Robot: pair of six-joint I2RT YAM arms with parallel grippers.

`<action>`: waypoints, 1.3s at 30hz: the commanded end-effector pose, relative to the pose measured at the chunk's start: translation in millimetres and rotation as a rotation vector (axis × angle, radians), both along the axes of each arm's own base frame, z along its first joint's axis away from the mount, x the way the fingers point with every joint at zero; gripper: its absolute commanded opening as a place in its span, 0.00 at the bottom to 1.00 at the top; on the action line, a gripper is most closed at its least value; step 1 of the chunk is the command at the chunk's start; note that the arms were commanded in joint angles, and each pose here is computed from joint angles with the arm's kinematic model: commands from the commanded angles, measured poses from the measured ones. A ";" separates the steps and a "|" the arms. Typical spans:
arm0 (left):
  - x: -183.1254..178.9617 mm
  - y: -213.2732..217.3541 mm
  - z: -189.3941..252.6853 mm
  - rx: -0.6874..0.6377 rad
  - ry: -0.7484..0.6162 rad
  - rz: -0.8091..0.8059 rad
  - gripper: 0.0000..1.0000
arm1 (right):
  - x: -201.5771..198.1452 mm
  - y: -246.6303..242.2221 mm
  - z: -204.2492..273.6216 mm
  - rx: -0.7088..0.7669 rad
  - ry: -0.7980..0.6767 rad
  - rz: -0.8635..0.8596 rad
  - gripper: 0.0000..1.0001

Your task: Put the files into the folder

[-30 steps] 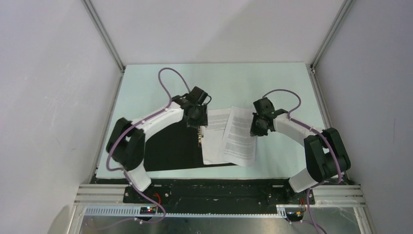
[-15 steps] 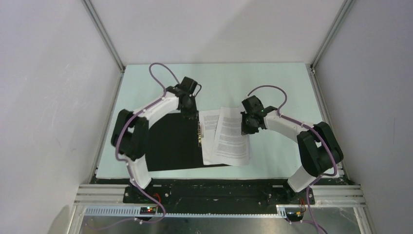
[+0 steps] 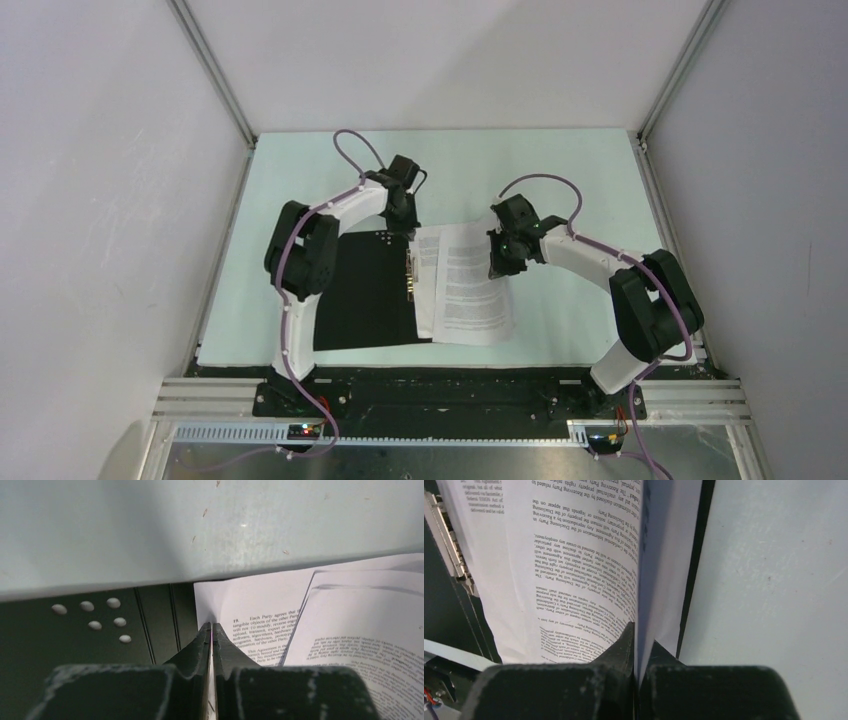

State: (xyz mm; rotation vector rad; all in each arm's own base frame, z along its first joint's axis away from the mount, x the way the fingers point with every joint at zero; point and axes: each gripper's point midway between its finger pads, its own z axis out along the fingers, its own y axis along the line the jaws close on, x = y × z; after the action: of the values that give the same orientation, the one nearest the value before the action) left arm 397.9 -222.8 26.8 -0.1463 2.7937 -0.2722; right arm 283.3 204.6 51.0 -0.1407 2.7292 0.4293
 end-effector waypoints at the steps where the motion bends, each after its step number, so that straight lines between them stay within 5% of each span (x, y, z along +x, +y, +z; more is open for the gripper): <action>1: 11.6 -6.1 0.0 -0.015 -0.013 -0.039 0.07 | 11.0 23.4 19.5 0.076 -0.041 0.075 0.00; 14: 9.7 -0.6 -9.8 0.017 -0.002 -0.043 0.01 | 42.6 48.8 1.8 0.116 -0.020 0.065 0.00; 27: 26.0 23.3 47.5 0.059 -0.150 0.030 0.14 | 32.8 47.0 -4.4 0.108 0.020 0.122 0.01; 39: 24.9 26.5 25.9 0.051 -0.088 0.050 0.14 | 23.9 60.8 1.8 0.150 0.024 0.175 0.02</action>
State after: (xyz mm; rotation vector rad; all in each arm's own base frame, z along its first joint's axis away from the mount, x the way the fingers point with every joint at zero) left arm 420.1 -195.3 49.2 -0.1780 2.7110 -0.1821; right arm 300.0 252.8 33.2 -0.3030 2.7667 0.6425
